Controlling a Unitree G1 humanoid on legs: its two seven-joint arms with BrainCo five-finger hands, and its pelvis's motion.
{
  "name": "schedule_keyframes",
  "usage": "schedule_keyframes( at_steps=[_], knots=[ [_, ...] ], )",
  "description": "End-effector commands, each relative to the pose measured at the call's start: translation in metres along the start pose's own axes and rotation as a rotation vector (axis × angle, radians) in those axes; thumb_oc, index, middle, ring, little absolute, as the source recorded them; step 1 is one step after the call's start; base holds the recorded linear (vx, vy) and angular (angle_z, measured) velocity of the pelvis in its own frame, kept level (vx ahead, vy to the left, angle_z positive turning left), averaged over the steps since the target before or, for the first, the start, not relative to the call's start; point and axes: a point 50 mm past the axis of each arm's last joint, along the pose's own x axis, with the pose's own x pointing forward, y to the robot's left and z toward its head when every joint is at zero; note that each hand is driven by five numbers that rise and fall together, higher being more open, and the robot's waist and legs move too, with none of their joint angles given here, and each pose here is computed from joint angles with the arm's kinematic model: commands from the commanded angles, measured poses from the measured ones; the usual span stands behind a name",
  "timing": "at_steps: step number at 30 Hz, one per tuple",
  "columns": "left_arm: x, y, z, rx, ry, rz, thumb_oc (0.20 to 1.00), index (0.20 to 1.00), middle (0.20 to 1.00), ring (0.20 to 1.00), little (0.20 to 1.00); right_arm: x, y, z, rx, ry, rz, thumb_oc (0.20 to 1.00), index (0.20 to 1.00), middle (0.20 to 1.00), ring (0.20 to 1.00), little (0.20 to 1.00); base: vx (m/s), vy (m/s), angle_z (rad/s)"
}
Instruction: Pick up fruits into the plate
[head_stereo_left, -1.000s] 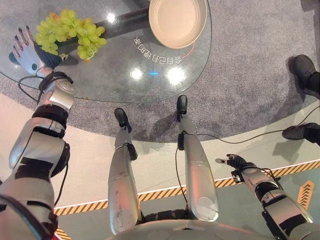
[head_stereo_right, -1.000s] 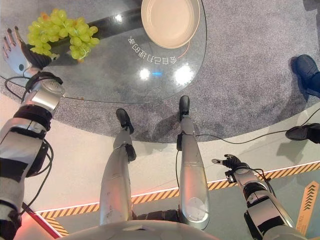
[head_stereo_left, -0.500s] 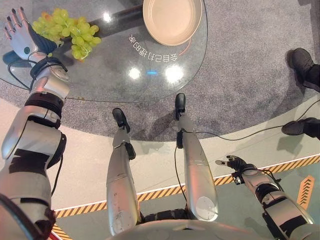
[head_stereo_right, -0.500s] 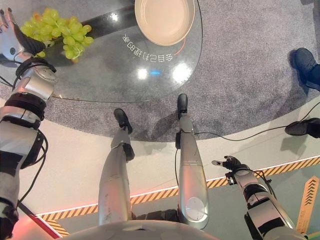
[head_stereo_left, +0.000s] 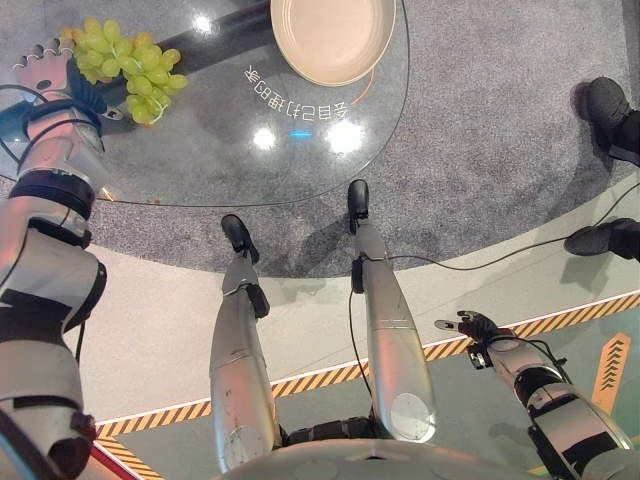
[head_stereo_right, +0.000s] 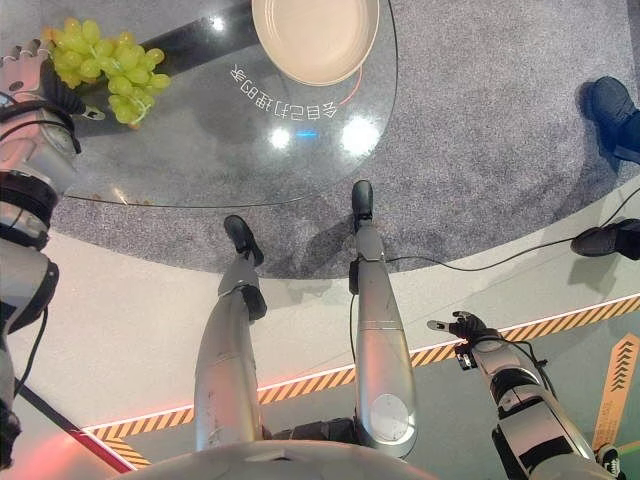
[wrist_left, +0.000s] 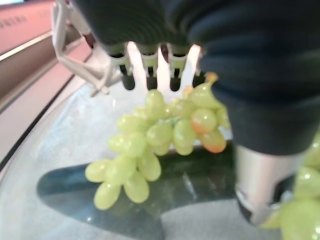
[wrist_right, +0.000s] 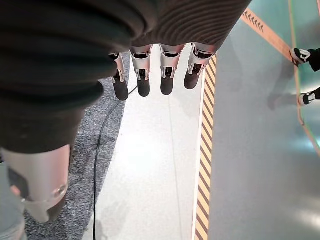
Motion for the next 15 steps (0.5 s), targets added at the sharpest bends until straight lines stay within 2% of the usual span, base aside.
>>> schedule_keyframes(
  at_steps=[1,9,15],
  knots=[
    [-0.004,-0.022,-0.015,0.114,0.004,-0.144,1.000,1.000,1.000,1.000,1.000,-0.011,-0.028,-0.048,-0.026,0.112,-0.073,1.000,1.000,1.000,1.000,1.000,0.01,0.010,-0.05],
    [-0.004,-0.006,-0.042,0.195,0.203,0.048,1.000,1.000,1.000,1.000,1.000,-0.012,-0.024,-0.050,-0.011,0.097,-0.040,1.000,1.000,1.000,1.000,1.000,0.01,-0.013,-0.04],
    [-0.008,0.007,-0.065,0.198,0.340,0.275,1.000,1.000,1.000,1.000,1.000,-0.011,-0.012,-0.052,-0.001,0.091,0.008,1.000,1.000,1.000,1.000,1.000,-0.01,-0.049,0.02]
  ],
)
